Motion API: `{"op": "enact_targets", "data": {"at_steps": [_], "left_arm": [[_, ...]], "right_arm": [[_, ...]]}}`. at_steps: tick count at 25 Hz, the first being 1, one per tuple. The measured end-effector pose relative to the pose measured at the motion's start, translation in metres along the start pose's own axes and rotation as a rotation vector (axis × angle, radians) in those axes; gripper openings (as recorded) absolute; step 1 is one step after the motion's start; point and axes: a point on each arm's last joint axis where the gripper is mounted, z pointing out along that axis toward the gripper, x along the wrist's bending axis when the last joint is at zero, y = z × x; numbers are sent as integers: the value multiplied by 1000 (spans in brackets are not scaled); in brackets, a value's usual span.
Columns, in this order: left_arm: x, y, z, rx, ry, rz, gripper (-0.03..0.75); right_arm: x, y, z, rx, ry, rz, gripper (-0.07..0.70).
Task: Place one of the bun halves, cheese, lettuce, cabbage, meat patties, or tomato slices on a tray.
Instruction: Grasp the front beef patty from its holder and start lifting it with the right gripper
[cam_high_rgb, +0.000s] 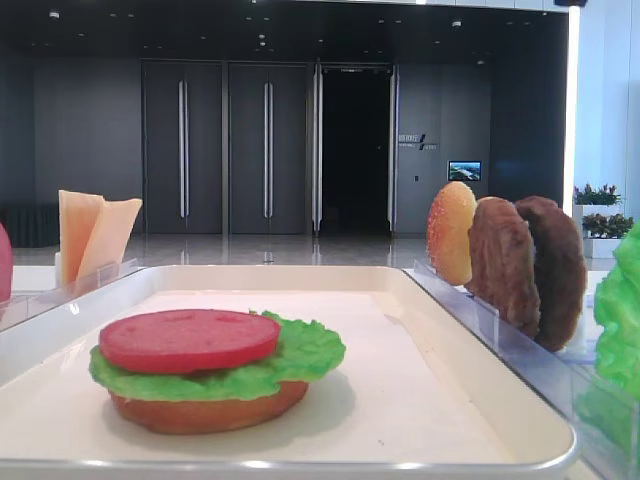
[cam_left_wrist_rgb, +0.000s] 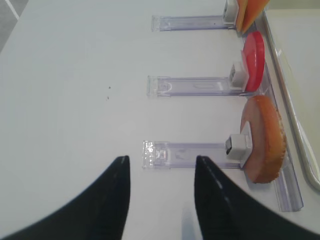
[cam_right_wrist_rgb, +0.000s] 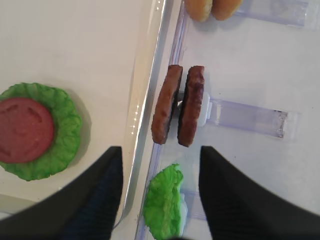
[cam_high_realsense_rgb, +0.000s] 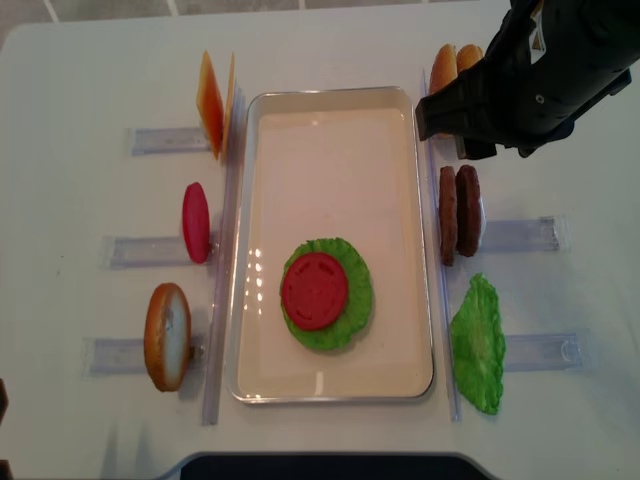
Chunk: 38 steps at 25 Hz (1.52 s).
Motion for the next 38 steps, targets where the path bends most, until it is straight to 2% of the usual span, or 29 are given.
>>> {"op": "enact_targets", "data": {"at_steps": [3, 5, 7, 10, 14, 22, 27, 35, 38], "left_arm": [[0, 0, 0, 0, 0, 0, 327], [0, 0, 0, 0, 0, 0, 327], [0, 0, 0, 0, 0, 0, 327], [0, 0, 0, 0, 0, 0, 327], [0, 0, 0, 0, 0, 0, 327], [0, 0, 0, 0, 0, 0, 327], [0, 0, 0, 0, 0, 0, 327], [0, 0, 0, 0, 0, 0, 327], [0, 0, 0, 0, 0, 0, 327]], "right_arm": [[2, 3, 8, 15, -3, 2, 375], [5, 5, 11, 7, 17, 6, 414], [9, 7, 13, 0, 47, 17, 454], [11, 9, 19, 9, 55, 45, 473], [14, 11, 35, 46, 38, 87, 476], [18, 16, 68, 129, 3, 99, 479], [18, 17, 77, 140, -4, 101, 479], [2, 25, 90, 155, -29, 154, 479], [0, 26, 92, 159, -33, 158, 479]]}}
